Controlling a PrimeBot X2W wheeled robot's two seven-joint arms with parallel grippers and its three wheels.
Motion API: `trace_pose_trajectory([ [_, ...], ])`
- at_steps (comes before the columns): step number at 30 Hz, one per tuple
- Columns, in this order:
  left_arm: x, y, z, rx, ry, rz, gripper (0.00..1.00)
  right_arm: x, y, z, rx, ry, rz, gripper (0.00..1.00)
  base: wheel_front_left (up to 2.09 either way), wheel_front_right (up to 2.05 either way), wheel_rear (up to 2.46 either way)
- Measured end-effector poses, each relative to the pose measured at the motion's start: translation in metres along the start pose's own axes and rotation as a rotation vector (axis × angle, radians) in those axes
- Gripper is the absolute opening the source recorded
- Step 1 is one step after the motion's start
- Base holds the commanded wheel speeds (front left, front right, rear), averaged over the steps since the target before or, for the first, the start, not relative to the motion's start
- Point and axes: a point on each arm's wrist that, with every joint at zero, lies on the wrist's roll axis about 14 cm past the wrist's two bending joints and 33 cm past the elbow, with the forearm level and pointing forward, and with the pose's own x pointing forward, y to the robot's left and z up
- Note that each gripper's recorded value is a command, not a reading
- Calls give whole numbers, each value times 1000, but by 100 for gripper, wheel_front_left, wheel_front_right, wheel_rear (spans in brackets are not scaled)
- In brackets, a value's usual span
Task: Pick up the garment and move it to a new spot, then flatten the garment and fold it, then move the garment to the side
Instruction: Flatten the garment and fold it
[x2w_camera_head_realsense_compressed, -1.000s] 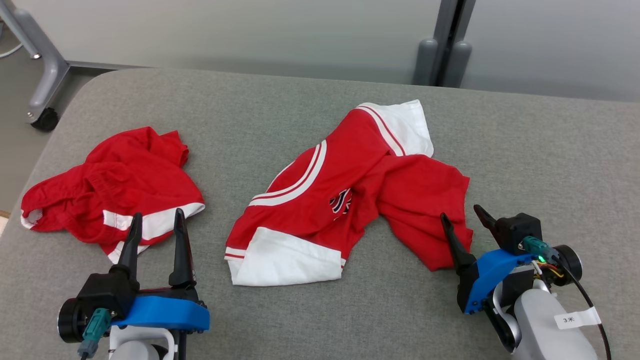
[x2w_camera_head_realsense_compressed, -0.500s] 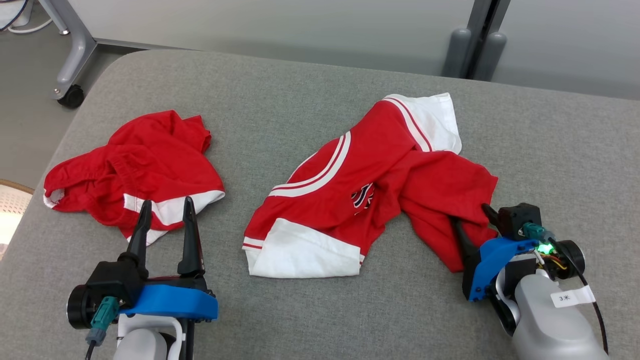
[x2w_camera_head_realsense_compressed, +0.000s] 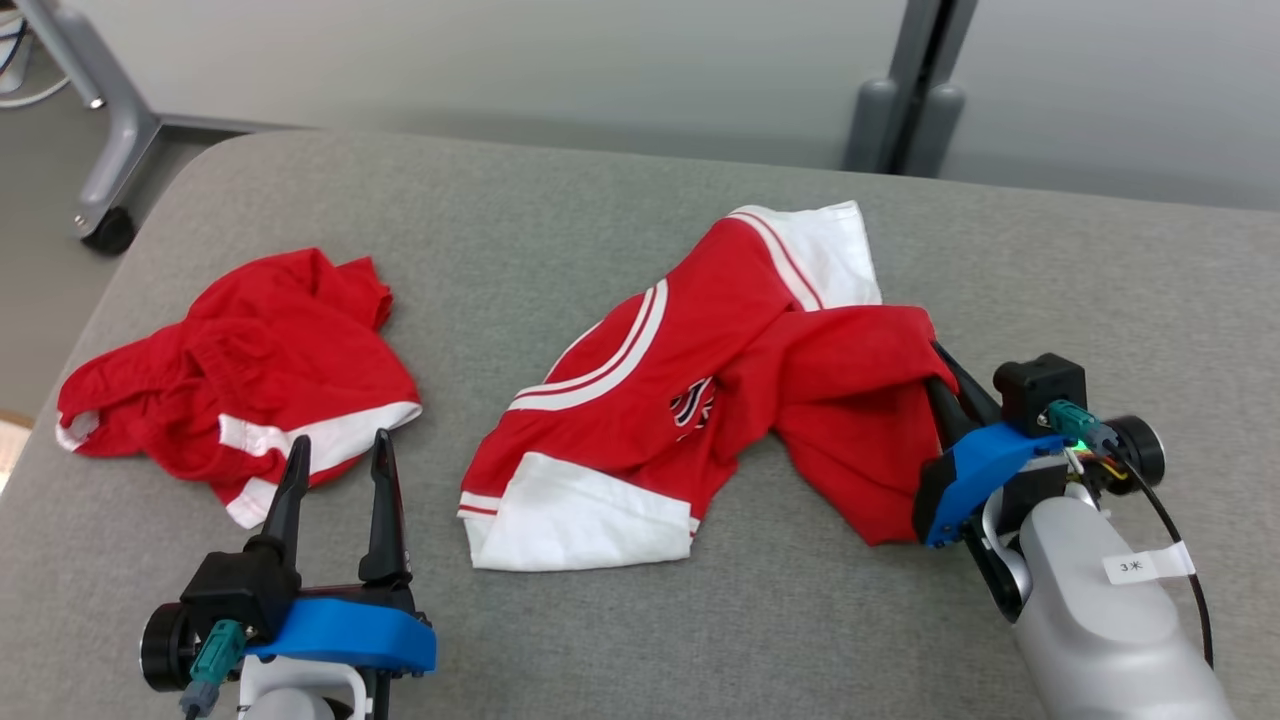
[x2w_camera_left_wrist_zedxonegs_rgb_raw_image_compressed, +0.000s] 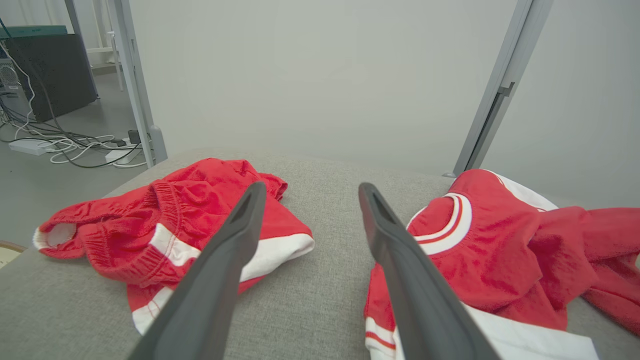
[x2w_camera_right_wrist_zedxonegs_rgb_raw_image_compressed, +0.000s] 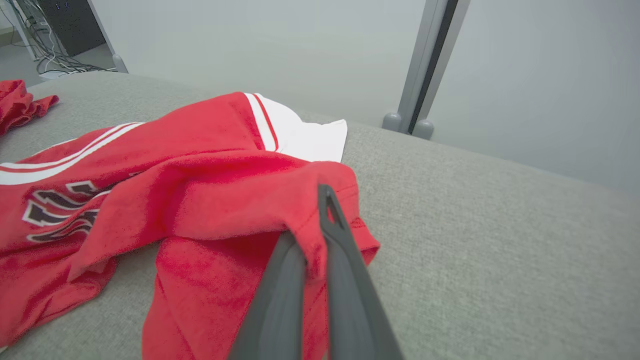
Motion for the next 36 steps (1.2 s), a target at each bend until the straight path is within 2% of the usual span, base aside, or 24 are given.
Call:
trace_pose_trajectory([
  [4, -1, -9, 0, -3, -2, -30, 100, -16, 1, 33, -18, -124, 2, 0, 0, 0, 0],
  [12, -1, -36, 0, -14, -6, -113, 100, -85, 12, 26, -23, -196, 12, 0, 0, 0, 0],
  [23, 1, -58, 5, -11, -20, -184, 100, -179, 43, -45, 67, -15, 13, 0, 0, 0, 0],
  [30, 3, -61, 2, -10, -11, -196, 100, -213, 64, -73, 124, 111, 34, 0, 0, 0, 0],
  [31, 4, -61, 1, -10, -9, -198, 100, -214, 63, -72, 127, 109, 32, 47, 0, 0, 0],
  [32, 5, -62, 1, -10, -8, -199, 100, -215, 63, -71, 127, 108, 29, 100, 0, 0, 0],
  [36, 6, -64, 0, -8, -7, -205, 100, -210, 54, -48, 103, 38, 16, 100, 0, 0, 0],
])
